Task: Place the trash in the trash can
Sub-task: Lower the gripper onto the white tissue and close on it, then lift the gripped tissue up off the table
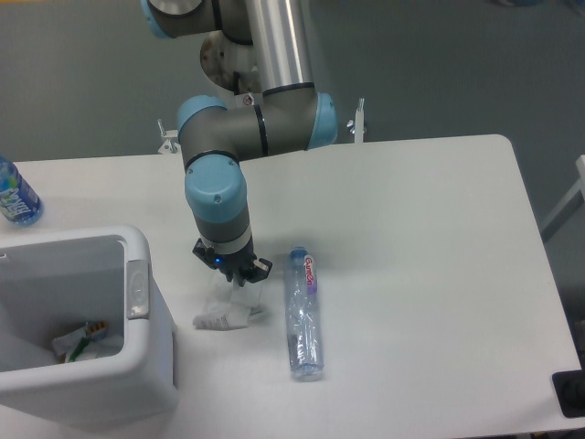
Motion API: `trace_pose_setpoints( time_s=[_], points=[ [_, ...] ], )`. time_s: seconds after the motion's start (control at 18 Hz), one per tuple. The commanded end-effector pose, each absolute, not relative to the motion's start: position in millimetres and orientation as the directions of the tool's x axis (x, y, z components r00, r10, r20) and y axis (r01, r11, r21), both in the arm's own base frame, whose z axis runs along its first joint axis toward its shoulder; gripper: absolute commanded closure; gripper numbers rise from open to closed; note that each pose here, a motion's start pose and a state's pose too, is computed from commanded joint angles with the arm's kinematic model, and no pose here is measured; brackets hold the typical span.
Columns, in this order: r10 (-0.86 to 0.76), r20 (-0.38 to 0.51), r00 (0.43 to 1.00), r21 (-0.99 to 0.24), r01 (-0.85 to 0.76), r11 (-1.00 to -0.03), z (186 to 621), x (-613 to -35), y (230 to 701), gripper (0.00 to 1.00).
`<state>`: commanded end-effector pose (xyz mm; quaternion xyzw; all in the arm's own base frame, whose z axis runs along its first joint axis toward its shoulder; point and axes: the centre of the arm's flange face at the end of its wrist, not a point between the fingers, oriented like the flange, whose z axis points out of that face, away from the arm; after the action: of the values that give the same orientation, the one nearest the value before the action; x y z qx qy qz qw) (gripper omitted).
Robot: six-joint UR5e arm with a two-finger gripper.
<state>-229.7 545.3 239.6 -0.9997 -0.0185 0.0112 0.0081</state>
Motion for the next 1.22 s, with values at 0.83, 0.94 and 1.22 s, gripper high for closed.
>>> trace_pose_setpoints(
  time_s=[0.83, 0.94, 1.22],
  points=[
    [0.145, -0.125, 0.982, -0.214, 0.116, -0.97, 366.1, -274.9, 520.9, 1.0],
    [0.178, -0.129, 0.975, -0.287, 0.136, -0.948, 401.1, -290.0, 514.6, 1.0],
    [0.307, -0.014, 0.952, -0.501, 0.258, -0.826, 480.4, -342.1, 492.3, 1.0]
  ],
)
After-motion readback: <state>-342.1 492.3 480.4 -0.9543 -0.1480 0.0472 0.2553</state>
